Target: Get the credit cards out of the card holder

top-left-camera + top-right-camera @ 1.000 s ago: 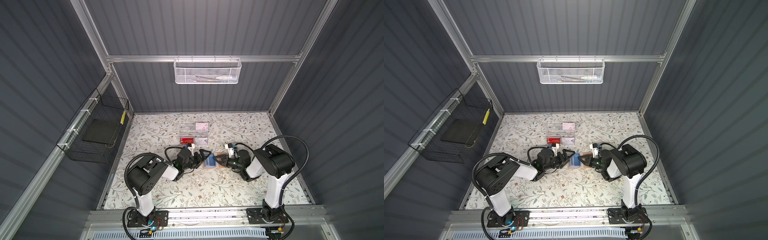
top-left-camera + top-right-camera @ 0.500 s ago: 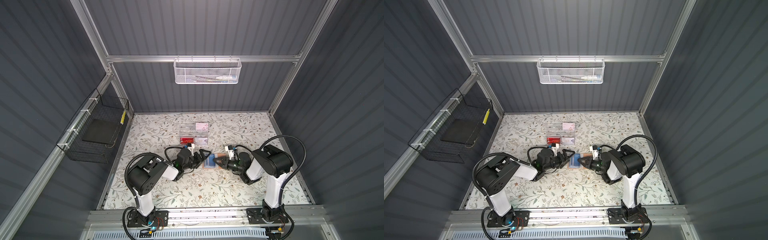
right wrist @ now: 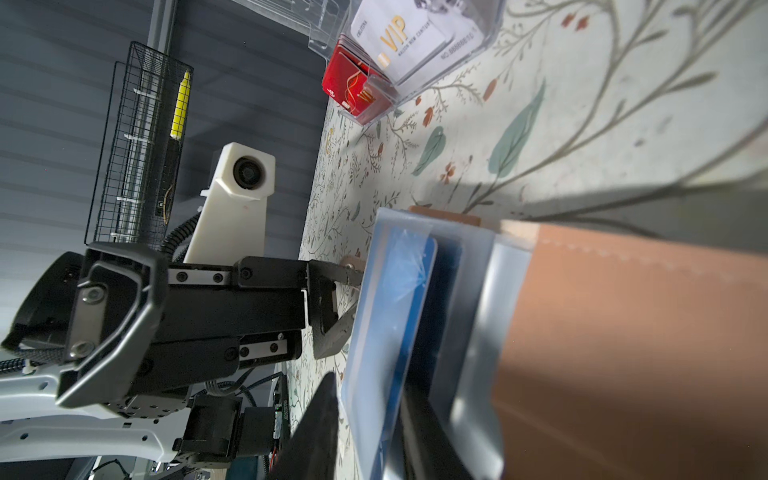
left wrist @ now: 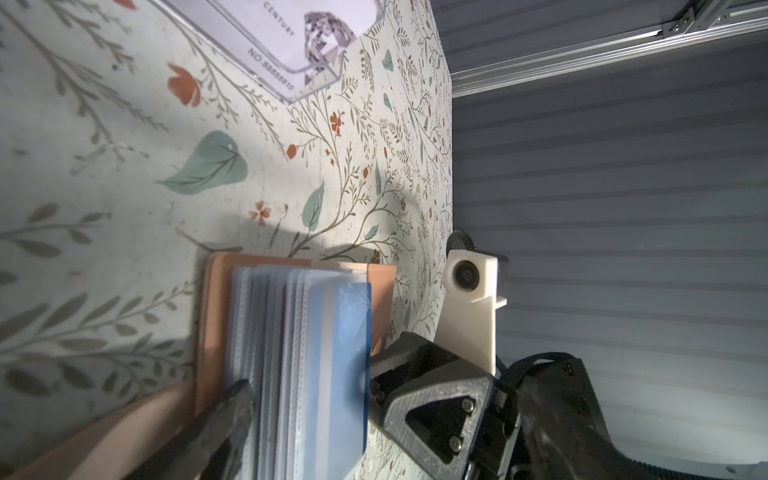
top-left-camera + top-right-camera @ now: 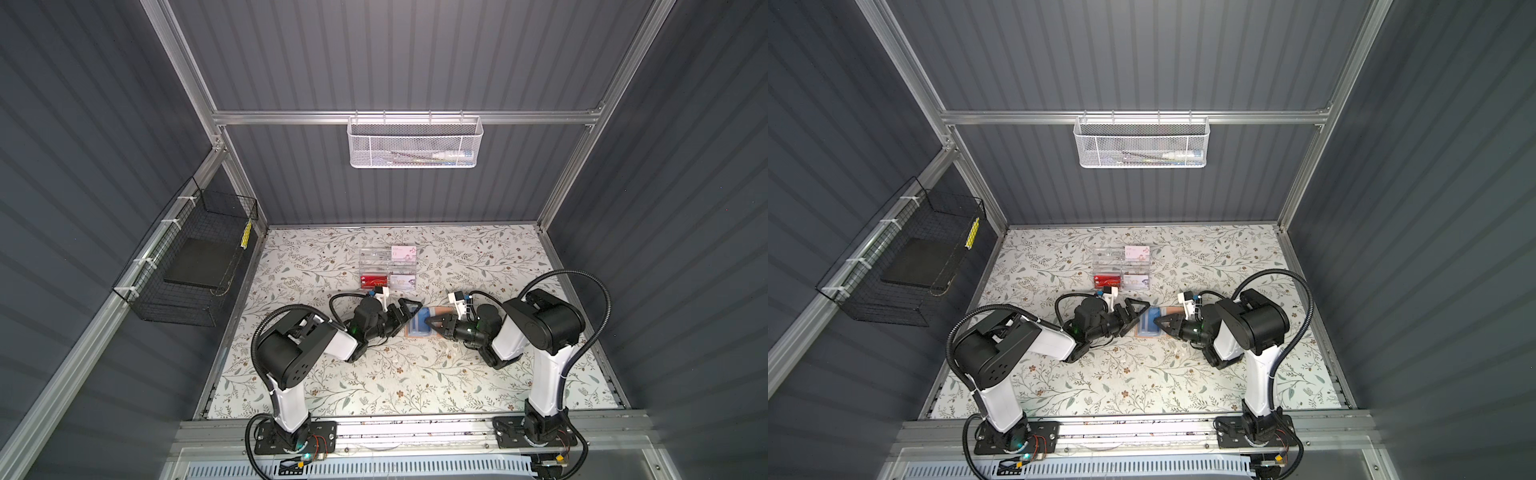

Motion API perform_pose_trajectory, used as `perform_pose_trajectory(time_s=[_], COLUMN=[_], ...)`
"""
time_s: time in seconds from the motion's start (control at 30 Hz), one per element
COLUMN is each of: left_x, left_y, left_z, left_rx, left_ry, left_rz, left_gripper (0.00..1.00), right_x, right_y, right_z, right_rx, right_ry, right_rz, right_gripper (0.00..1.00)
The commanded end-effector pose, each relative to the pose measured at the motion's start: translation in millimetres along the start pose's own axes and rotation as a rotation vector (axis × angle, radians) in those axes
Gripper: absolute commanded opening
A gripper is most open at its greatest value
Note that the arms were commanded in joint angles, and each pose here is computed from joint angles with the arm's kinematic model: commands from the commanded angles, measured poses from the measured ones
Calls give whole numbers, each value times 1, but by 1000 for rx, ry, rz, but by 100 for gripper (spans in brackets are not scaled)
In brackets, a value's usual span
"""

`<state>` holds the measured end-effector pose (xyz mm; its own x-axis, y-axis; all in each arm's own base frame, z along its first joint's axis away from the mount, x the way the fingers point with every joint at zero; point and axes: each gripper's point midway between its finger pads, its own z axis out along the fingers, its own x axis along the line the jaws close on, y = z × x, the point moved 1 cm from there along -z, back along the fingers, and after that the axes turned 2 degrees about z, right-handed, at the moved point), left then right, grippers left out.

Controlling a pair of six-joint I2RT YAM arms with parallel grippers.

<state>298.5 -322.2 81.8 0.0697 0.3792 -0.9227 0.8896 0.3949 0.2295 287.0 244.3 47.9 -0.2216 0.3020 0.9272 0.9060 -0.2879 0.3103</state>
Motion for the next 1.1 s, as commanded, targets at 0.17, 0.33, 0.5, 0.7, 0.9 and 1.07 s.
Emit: perform_pose_trajectory(time_s=[0.17,0.33,0.5,0.7,0.9,1.07], left_x=[30,30,30,32,33,32], left_y=[-20,-20,-21,-22,-22,-22], left_z=[1,-1,-2,-4,-3,-4], left_rx=[76,75,75,75,75,74], left_ry=[82,83,81,85,84,83], left_rz=[-39,-40,-39,-40,-42,-40], left_gripper=[100,100,100,100,100,100], right_x=[4,8,10,5,4,2], right_y=[-7,-9,-7,-4,-1,4], right_z=[12,21,23,17,8,3], right_rx=[54,71,72,39,22,9], right_ry=[22,44,51,-4,-13,-1], right_rz=[8,10,12,2,0,11], right_gripper=[29,29,32,25,25,25])
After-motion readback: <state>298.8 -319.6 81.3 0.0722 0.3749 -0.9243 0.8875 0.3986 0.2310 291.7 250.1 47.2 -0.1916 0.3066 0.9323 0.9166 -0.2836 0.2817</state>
